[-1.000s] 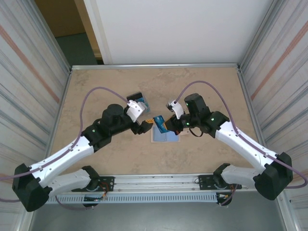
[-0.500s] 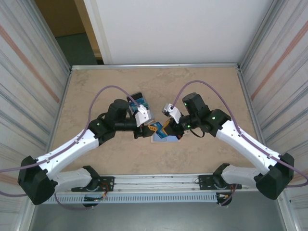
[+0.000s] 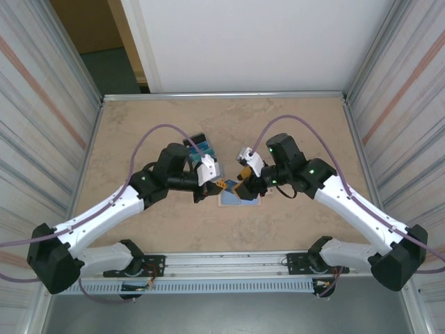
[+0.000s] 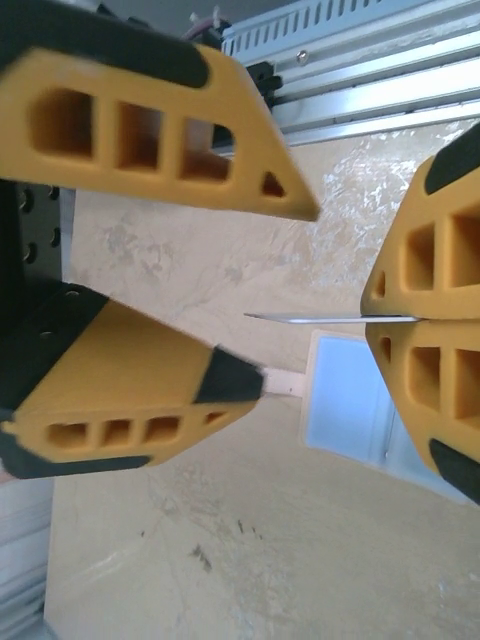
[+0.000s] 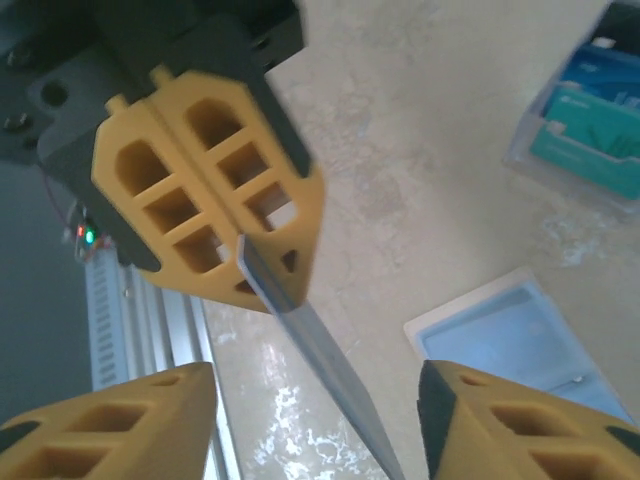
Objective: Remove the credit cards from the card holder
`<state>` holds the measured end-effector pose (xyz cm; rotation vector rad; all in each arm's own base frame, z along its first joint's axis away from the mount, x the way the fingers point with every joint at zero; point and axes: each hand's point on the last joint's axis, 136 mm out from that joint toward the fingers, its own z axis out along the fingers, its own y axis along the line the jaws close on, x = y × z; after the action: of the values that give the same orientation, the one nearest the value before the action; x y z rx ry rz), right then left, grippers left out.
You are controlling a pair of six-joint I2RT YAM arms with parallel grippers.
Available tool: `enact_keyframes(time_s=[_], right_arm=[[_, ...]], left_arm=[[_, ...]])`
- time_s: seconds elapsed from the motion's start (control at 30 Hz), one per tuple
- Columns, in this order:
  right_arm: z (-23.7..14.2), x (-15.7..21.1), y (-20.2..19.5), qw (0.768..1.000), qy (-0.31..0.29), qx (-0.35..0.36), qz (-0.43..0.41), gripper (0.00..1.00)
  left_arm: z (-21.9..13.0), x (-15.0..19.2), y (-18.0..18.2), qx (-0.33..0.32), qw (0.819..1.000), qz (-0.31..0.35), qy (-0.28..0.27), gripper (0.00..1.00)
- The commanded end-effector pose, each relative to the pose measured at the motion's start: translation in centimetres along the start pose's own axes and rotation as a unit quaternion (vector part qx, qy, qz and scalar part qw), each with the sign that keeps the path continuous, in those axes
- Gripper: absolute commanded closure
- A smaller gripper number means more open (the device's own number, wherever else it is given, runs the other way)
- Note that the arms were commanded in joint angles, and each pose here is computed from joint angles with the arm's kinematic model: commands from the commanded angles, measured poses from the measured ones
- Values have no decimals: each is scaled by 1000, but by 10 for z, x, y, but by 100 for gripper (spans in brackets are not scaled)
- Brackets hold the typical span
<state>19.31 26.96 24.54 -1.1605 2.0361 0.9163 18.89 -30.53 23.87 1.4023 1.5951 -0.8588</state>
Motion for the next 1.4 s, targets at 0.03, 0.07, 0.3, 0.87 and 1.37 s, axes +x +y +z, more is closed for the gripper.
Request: enact_keyframes(time_s=[0.03, 0.07, 0.3, 0.87, 1.37], right_arm=[[-24, -26, -19, 994, -92, 44, 40, 36], [-29, -31, -27, 990, -116, 59, 61, 34], [-50, -54, -36, 951, -261, 24, 166, 31], [-18, -91, -13, 934, -312, -92, 150, 36], [-22, -105, 12, 935, -306, -155, 94, 100]], left_arm=[[-22, -15, 17, -76, 996, -20, -47, 100], [-28, -19, 23, -103, 992, -32, -63, 100], [-67, -28, 54, -223, 939, -177, -193, 100], [-76, -65, 40, -123, 895, -281, -325, 100], [-76, -59, 42, -130, 907, -269, -297, 77]])
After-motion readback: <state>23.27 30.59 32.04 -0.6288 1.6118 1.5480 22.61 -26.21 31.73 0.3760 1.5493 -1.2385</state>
